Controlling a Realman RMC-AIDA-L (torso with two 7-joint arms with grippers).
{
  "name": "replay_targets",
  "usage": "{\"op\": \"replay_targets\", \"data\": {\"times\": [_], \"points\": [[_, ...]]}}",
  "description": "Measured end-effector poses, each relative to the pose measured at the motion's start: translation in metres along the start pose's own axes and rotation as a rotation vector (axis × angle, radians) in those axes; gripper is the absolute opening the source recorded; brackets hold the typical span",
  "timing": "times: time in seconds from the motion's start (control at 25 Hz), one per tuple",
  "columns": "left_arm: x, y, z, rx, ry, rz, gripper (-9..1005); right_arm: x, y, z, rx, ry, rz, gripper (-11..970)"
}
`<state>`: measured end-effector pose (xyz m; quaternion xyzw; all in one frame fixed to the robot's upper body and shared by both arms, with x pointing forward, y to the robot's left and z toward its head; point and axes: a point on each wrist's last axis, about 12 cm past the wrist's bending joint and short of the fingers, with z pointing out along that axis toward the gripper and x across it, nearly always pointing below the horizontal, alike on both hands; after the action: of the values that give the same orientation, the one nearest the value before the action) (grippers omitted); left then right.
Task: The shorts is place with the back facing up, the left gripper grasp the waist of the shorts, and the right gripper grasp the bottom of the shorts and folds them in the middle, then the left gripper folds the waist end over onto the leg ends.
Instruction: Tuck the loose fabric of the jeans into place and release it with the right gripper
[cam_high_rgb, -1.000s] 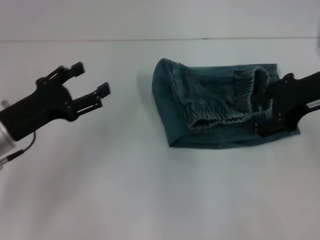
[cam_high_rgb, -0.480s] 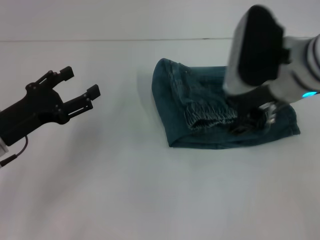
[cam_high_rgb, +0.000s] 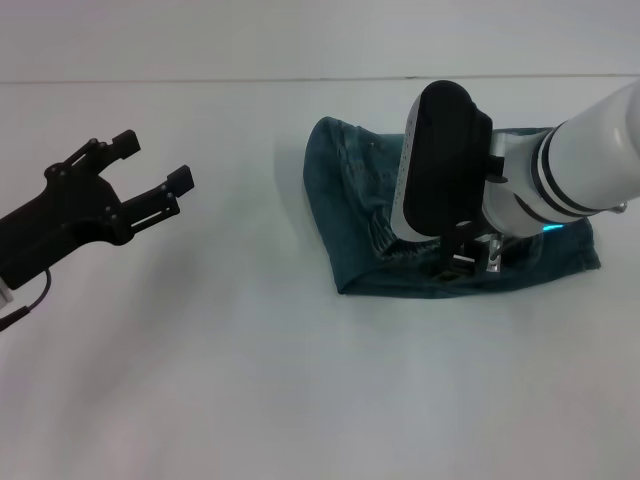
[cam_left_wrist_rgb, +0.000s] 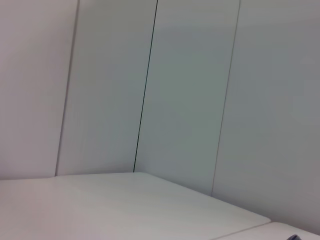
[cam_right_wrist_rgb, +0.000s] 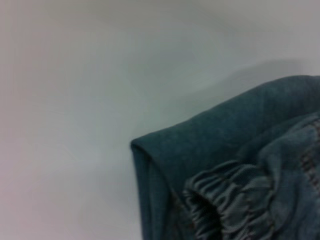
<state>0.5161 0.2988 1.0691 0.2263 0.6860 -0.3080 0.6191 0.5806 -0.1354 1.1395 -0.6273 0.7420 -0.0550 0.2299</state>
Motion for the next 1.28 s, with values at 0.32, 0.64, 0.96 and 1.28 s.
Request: {"op": "replay_targets", "data": {"times": [0.32,0.64,0.96,1.28], "points": [[0.003,0.001,-0.002,-0.016,0.011,-0.004,908,0.0,-0.003,0.001,0.026,-0.005,0.004,715],[0.005,0.003,0.002,-0.028,0.025,-0.004,908,0.002,-0.002,0.004,0.022,-0.006,0.004,515],[0.006,0.002,0.003,-0.029,0.033,-0.004,907,0.007,-0.005,0.004,0.035,-0.02,0.045,237],[0.005,0.003,0.005,-0.024,0.03,-0.005,905,0.029,-0.029,-0.01,0.082,-0.07,0.221,97]]}}
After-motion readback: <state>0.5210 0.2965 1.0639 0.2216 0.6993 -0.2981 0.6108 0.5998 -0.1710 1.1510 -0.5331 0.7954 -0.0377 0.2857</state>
